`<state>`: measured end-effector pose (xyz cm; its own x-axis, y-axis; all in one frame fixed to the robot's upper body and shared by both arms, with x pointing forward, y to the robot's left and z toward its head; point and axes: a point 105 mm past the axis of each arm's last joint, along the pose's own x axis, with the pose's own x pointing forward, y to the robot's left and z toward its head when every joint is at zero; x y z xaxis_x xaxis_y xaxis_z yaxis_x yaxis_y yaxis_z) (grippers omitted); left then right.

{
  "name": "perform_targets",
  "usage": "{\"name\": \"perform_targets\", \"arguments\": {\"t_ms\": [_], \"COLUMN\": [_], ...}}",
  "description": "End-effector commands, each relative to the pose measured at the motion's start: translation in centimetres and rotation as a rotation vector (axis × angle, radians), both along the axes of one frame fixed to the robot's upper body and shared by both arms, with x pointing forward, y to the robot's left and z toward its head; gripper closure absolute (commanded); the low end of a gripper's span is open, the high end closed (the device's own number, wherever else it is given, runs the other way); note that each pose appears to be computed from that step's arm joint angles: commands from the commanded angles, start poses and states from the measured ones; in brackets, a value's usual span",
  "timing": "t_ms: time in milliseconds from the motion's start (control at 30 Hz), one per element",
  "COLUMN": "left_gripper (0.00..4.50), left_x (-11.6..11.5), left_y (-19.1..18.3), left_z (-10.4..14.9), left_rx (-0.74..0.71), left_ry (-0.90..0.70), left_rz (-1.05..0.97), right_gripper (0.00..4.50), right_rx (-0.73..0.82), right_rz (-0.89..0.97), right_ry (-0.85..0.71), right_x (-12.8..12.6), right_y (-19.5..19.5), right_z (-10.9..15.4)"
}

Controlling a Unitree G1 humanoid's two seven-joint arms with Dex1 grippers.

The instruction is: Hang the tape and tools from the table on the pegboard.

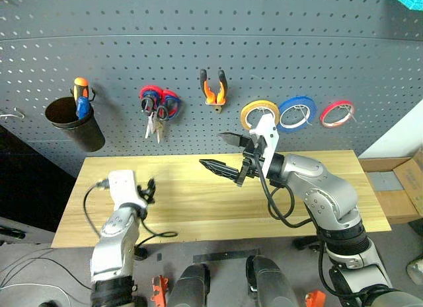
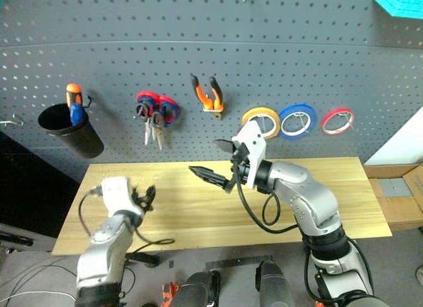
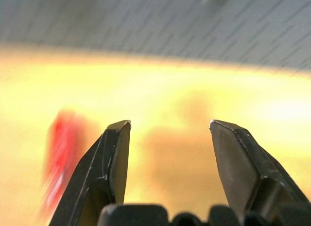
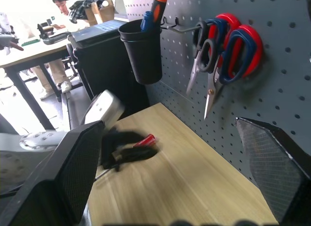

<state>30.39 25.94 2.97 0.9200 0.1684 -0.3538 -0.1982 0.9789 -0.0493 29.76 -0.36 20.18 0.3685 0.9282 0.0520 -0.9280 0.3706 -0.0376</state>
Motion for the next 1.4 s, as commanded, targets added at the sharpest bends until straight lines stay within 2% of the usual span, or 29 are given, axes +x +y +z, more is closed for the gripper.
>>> {"name": "perform_targets", "arguments": {"t_ms": [33,133,233,433,600,800,1000,1133,1233,1400], "left_gripper": [1.76,1.76,1.76,1.76,1.76,1.76,1.76,1.76,1.76,1.76], "left_x": [0.3,2.2,2.9,2.2,2.8,4.3,3.8,3.2,2.3,1.2], "left_y": [1.5,3.5,5.1,8.1,7.2,6.9,7.7,7.9,5.9,4.4], "left_z": [-0.3,0.7,1.7,0.5,-1.7,-1.3,0.0,2.2,4.9,4.8], "left_rx": [0.018,0.045,0.075,0.104,0.059,0.077,0.092,0.069,0.022,0.080], "left_ry": [0.080,0.091,0.077,0.157,0.232,0.194,0.151,0.058,-0.042,0.033], "left_rz": [0.055,0.100,0.114,0.184,0.110,0.065,0.058,0.021,-0.152,-0.320], "right_gripper": [0.00,0.00,0.00,0.00,0.00,0.00,0.00,0.00,0.00,0.00], "right_rx": [-0.065,-0.247,-0.262,-0.315,-0.357,-0.381,-0.384,-0.383,-0.386,-0.390], "right_rz": [0.037,-0.045,-0.065,-0.068,-0.104,-0.129,-0.113,-0.109,-0.107,-0.106], "right_ry": [-0.013,-0.004,0.023,0.044,0.040,0.038,0.045,0.047,0.053,0.058], "right_x": [-0.4,0.8,0.9,0.5,1.1,1.4,1.0,0.9,0.8,0.7], "right_y": [1.0,0.9,0.7,0.5,0.3,0.0,0.0,0.0,-0.2,-0.2], "right_z": [-0.9,-4.6,-5.6,-7.1,-7.4,-7.4,-7.7,-7.7,-7.9,-8.0]}}
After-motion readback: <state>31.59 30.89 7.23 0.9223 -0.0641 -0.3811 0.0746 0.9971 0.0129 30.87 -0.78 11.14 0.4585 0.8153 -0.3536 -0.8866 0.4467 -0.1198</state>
